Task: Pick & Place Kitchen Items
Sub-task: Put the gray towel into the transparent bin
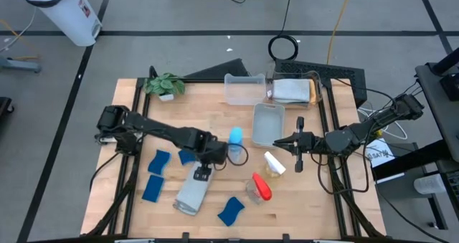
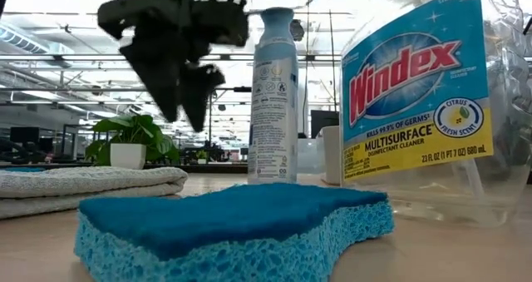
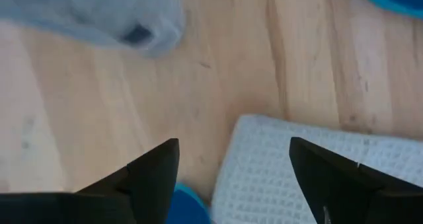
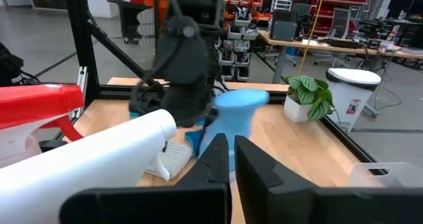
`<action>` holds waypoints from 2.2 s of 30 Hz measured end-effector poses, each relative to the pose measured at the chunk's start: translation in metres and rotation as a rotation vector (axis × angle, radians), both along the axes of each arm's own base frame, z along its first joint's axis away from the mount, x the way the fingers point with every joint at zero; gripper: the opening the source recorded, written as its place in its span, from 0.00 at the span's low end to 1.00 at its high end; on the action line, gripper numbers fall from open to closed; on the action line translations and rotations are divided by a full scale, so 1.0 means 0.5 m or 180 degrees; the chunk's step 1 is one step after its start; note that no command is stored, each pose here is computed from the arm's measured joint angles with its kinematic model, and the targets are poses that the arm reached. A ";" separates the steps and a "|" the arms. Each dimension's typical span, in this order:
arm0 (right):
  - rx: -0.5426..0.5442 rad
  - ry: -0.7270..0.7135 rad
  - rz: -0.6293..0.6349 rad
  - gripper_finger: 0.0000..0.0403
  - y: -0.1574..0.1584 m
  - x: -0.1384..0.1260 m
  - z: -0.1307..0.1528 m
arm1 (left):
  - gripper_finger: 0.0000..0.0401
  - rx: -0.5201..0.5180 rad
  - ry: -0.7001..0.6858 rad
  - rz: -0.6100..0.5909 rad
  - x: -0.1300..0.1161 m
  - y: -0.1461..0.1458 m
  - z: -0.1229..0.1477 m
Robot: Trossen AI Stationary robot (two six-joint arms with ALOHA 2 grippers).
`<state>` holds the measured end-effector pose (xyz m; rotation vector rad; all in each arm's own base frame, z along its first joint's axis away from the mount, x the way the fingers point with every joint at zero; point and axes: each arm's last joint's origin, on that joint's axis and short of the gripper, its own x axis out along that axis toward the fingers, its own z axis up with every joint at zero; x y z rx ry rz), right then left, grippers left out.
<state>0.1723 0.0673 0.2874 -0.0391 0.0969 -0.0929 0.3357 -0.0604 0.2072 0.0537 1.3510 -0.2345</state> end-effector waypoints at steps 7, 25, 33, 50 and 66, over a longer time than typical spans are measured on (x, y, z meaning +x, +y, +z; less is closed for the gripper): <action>-0.0071 0.0007 0.0008 0.00 0.000 0.000 0.000 | 0.73 -0.0144 0.0333 0.0024 -0.046 0.026 -0.092; -0.0105 0.0002 0.0002 0.00 0.000 0.000 0.001 | 0.73 -0.0390 0.0228 0.0137 -0.079 0.024 -0.159; -0.0094 0.0005 0.0000 0.00 0.000 0.000 0.000 | 0.59 -0.0258 0.0205 -0.0147 -0.082 0.013 -0.161; -0.0093 0.0005 0.0000 0.00 0.000 0.000 0.000 | 0.05 -0.0141 0.0142 0.0034 -0.082 0.012 -0.138; -0.0057 -0.0077 -0.0013 0.01 -0.001 0.001 0.006 | 0.05 0.1130 -0.0767 0.0084 -0.085 -0.008 0.133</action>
